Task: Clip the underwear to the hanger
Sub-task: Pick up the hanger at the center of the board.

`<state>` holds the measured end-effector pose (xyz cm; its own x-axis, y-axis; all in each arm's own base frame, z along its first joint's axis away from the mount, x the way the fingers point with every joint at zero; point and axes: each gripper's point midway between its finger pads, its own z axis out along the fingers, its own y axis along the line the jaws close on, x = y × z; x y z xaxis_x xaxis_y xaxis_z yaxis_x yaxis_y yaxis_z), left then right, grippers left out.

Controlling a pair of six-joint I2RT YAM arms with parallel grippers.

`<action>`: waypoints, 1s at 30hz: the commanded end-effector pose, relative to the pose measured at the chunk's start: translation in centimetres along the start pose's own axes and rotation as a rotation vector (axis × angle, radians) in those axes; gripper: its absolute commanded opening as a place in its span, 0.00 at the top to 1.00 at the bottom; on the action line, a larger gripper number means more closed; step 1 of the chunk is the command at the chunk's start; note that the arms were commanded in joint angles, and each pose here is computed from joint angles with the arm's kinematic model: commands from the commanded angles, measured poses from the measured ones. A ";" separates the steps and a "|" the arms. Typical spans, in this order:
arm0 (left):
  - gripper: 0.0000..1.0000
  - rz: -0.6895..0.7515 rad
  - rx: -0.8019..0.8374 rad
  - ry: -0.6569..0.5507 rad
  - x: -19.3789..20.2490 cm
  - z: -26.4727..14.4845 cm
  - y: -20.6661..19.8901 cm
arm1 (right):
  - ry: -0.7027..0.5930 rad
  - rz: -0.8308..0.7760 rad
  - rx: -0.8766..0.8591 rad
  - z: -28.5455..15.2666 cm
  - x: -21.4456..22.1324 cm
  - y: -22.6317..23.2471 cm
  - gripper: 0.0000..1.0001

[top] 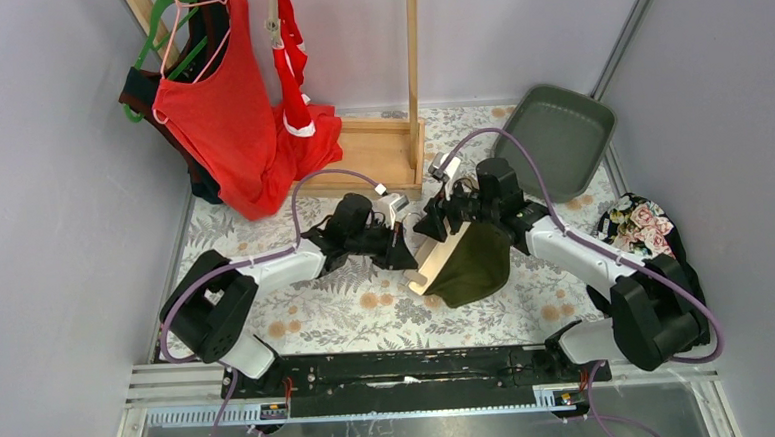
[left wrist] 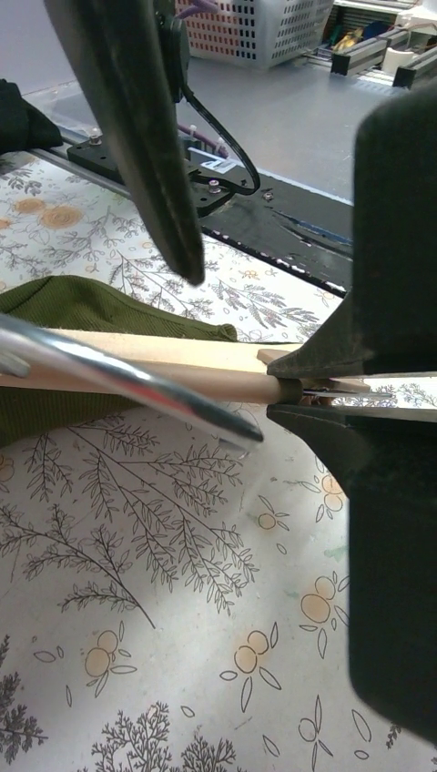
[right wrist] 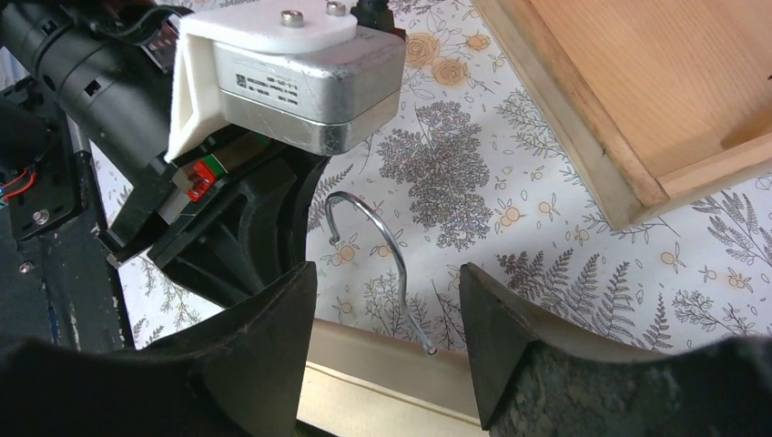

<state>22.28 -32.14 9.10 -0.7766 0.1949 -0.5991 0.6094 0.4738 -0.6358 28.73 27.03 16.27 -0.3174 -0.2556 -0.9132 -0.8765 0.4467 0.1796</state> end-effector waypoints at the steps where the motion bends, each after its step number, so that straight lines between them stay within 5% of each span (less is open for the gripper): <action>1: 1.00 0.087 0.066 -0.024 -1.5 -0.7 -2.1 | -0.083 -0.102 -0.057 0.2 -3.3 0.7 0.35; 8: 1.00 0.096 0.096 -0.011 -1.1 -0.8 -2.6 | -0.082 -0.108 -0.091 1.0 -3.5 0.7 0.42; 13: 1.00 0.095 0.097 -0.007 -0.9 -0.7 -2.5 | -0.093 -0.097 -0.097 1.3 -3.9 0.7 0.76; 20: 1.00 0.056 0.074 -0.019 -1.3 -0.2 -2.0 | -0.111 -0.088 -0.059 1.3 -4.1 0.5 1.00; 30: 1.00 -0.087 -0.008 -0.110 -4.2 1.2 -0.9 | -0.154 -0.073 0.176 2.5 -4.1 -0.3 1.00</action>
<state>21.76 -32.49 8.84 -0.8284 0.1886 -0.5274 0.5467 0.4771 -0.6882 30.51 28.88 15.99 -0.2436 -0.2657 -0.9328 -0.8712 0.4826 0.0901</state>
